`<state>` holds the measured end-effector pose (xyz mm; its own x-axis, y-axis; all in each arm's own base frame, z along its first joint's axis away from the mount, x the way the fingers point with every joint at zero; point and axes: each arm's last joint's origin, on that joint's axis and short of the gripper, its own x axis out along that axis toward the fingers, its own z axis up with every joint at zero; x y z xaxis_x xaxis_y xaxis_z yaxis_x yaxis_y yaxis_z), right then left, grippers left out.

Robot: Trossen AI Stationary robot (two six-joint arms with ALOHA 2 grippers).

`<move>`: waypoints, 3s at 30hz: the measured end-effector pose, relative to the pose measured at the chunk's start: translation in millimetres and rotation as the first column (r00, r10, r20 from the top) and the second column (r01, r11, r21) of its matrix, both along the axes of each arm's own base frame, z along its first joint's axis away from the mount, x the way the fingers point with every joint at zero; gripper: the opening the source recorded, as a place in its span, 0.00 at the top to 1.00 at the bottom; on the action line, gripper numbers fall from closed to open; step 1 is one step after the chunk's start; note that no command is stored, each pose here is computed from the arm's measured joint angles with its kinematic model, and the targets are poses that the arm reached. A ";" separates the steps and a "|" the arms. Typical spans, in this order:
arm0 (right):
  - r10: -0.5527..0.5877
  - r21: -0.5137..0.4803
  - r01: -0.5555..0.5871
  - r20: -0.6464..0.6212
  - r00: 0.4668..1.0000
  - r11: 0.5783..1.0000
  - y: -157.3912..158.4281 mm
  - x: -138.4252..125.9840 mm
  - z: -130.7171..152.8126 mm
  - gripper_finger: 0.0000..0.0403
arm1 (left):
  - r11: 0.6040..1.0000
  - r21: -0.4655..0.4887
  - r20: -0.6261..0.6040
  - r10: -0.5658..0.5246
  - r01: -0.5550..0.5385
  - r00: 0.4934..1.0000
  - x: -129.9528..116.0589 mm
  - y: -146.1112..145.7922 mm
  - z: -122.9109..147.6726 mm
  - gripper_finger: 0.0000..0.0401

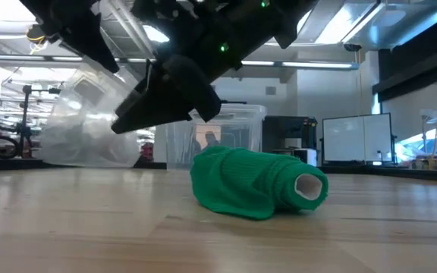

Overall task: Roll bandage
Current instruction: Prepare the transparent zip bag, then put the rolled green bandage into the transparent zip bag

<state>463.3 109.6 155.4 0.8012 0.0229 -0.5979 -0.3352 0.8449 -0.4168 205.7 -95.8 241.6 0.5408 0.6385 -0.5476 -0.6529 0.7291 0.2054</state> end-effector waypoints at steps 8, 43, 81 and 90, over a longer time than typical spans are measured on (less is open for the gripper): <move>-0.089 0.090 0.090 -0.014 0.996 0.992 -10.5 1.6 -1.9 0.33 | 0.986 -0.055 -0.036 -0.162 0.159 0.986 11.4 -11.0 -24.6 1.00; -0.314 0.258 0.388 -0.284 0.906 0.885 12.7 -54.9 59.2 0.33 | 0.988 0.001 -0.002 -0.152 0.152 0.988 12.1 -7.0 -48.5 1.00; -0.462 0.376 0.626 -0.442 0.769 0.683 49.4 -52.5 2.5 0.73 | 0.980 -0.025 -0.015 -0.199 0.199 0.980 14.6 -9.2 -47.9 1.00; -0.365 0.340 0.371 -0.083 0.927 0.864 51.0 -65.0 87.6 0.86 | 0.938 -0.128 0.032 -0.320 0.321 0.947 18.4 -17.2 -15.5 1.00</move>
<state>398.3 160.6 242.9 0.7827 -0.0659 -0.6189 0.0246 0.9969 -0.0751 224.1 -113.0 226.2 0.7111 0.3543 -0.6072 -0.3817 0.9199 0.0898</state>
